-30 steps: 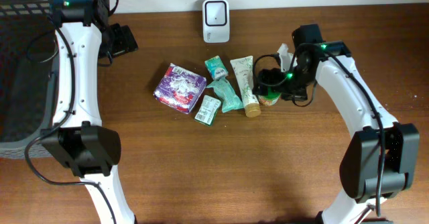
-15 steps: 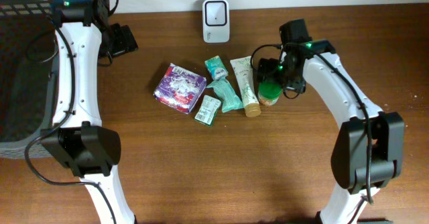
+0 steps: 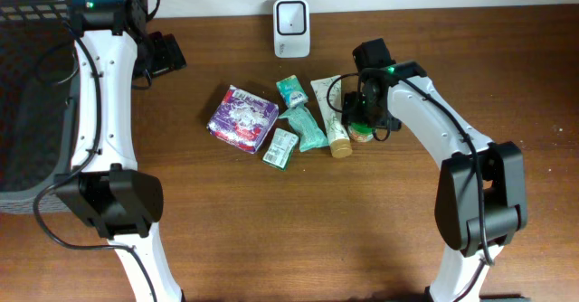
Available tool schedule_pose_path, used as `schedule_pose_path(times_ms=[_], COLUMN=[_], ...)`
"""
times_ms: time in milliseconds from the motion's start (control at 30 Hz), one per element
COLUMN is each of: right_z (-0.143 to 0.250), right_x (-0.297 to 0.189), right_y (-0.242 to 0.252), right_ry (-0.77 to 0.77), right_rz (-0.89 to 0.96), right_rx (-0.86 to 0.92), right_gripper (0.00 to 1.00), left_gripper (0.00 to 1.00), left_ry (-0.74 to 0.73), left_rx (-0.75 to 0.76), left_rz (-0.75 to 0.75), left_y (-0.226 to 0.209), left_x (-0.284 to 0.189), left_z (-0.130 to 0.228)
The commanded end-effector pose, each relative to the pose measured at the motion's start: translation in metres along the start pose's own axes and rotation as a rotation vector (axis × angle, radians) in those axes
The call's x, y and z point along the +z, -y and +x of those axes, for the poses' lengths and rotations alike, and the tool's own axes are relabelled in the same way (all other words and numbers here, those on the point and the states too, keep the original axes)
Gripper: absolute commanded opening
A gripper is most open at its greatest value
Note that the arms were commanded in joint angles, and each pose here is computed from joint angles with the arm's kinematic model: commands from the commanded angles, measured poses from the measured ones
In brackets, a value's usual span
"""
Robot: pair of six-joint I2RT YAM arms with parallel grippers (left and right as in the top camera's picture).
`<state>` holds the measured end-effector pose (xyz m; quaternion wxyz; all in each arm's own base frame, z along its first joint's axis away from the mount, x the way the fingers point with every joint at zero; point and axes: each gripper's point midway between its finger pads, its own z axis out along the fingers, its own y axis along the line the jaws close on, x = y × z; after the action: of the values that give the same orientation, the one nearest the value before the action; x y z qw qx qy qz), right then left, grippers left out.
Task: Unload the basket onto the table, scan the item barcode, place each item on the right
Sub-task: 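Close the right gripper on the green-lidded jar lid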
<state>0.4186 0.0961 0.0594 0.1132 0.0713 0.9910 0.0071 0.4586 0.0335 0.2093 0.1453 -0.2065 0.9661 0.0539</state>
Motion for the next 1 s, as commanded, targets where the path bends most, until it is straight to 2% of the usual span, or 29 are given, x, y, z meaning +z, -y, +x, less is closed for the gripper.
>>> schedule_pose_path(times_ms=[0, 33, 100, 167, 233, 300, 367, 433, 500, 567, 767, 800, 867, 967], right_z=[-0.004, -0.005, -0.013, -0.021, -0.03, -0.032, -0.03, -0.025, -0.017, -0.007, -0.01, -0.011, -0.017, -0.019], right_x=[0.005, 0.005, -0.003, -0.015, -0.034, -0.045, -0.046, -0.046, -0.043, -0.035, -0.012, -0.012, -0.012, -0.021], right_y=[0.023, 0.028, 0.039, 0.042, 0.037, 0.031, 0.026, 0.022, 0.017, 0.015, 0.03, 0.029, 0.028, 0.02], right_ry=[0.005, 0.0, -0.007, -0.004, 0.0, -0.004, -0.014, -0.024, -0.041, -0.06, -0.034, -0.029, -0.014, -0.03], right_rz=[0.086, 0.089, 0.064, 0.023, -0.027, -0.059, -0.09, -0.109, -0.152, -0.183, -0.092, -0.092, -0.091, -0.128], right_rx=[-0.198, -0.219, -0.175, -0.148, -0.152, -0.152, -0.199, -0.282, -0.449, -0.573, -0.597, -0.574, -0.436, -0.119], right_gripper=[0.79, 0.79, 0.66, 0.64, 0.51, 0.57, 0.55, 0.55, 0.54, 0.55, 0.6, 0.74, 0.88, 0.92], left_gripper=[0.99, 0.99, 0.99, 0.99, 0.99, 0.99, 0.99, 0.99, 0.99, 0.99, 0.99, 0.99, 0.99, 0.99], left_ry=[-0.02, -0.02, -0.02, -0.02, -0.02, -0.02, -0.02, -0.02, -0.02, -0.02, -0.02, -0.02, -0.02, -0.02], left_rx=[-0.011, -0.011, -0.011, -0.01, -0.011, -0.011, -0.011, -0.011, -0.011, -0.011, -0.011, -0.011, -0.011, -0.011], left_rz=[-0.009, -0.009, -0.009, -0.009, -0.009, -0.009, -0.009, -0.009, -0.009, -0.009, -0.009, -0.009, -0.009, -0.009], left_y=[0.0, 0.0, 0.0, 0.0, 0.0, 0.0, 0.0, 0.0, 0.0, 0.0, 0.0, 0.0, 0.0, 0.0], left_x=[0.008, 0.008, 0.008, 0.008, 0.008, 0.008, 0.008, 0.008, 0.008, 0.008, 0.008, 0.008, 0.008, 0.008], left_z=[0.002, 0.002, 0.002, 0.002, 0.002, 0.002, 0.002, 0.002, 0.002, 0.002, 0.002, 0.002, 0.002, 0.002])
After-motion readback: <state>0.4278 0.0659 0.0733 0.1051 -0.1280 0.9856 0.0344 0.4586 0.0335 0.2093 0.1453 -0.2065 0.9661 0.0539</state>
